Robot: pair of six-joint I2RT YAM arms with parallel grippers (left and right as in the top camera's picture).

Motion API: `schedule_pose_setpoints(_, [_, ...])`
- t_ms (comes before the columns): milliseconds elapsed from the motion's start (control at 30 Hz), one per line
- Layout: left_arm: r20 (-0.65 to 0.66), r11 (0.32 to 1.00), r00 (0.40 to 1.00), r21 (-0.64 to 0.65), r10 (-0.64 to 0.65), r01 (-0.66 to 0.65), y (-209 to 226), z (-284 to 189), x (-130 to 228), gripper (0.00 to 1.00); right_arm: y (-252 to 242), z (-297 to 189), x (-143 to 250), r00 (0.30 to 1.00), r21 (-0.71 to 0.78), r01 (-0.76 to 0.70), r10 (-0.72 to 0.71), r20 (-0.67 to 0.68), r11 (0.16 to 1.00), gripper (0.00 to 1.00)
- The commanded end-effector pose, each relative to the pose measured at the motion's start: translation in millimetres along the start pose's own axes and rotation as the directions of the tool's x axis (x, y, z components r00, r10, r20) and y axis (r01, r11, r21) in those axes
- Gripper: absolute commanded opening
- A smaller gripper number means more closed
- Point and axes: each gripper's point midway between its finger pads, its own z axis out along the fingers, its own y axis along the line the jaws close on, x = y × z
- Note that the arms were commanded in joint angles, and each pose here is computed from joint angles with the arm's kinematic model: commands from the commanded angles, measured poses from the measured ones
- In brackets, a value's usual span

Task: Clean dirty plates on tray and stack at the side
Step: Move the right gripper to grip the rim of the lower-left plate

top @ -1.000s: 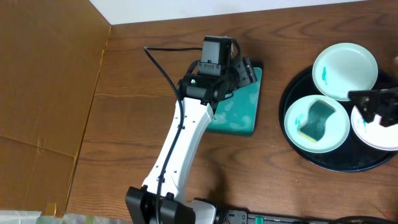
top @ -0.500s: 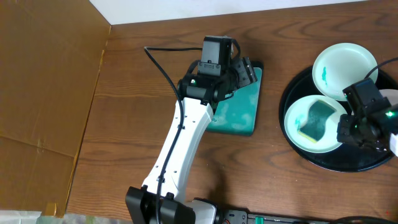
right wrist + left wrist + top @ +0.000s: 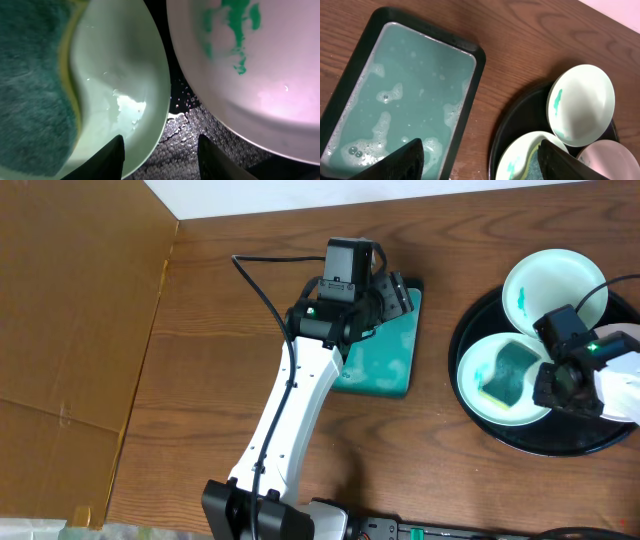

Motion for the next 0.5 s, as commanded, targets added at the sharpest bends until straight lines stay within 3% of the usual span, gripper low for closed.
schedule_pose_setpoints(0, [-0.005,1.0,1.0,-0.015,0.007,-0.007,3.8,3.8,0.9,0.74,1.8,7.3,-1.0,1.0,0.012,0.005,-0.005,-0.011,1.0,0.45])
schedule_pose_setpoints(467, [-0.008,1.0,1.0,-0.016,0.007,-0.007,4.0,3.8,1.5,0.74,1.8,19.0,-21.2,0.993,0.027,0.108,-0.109,0.051,0.994,0.49])
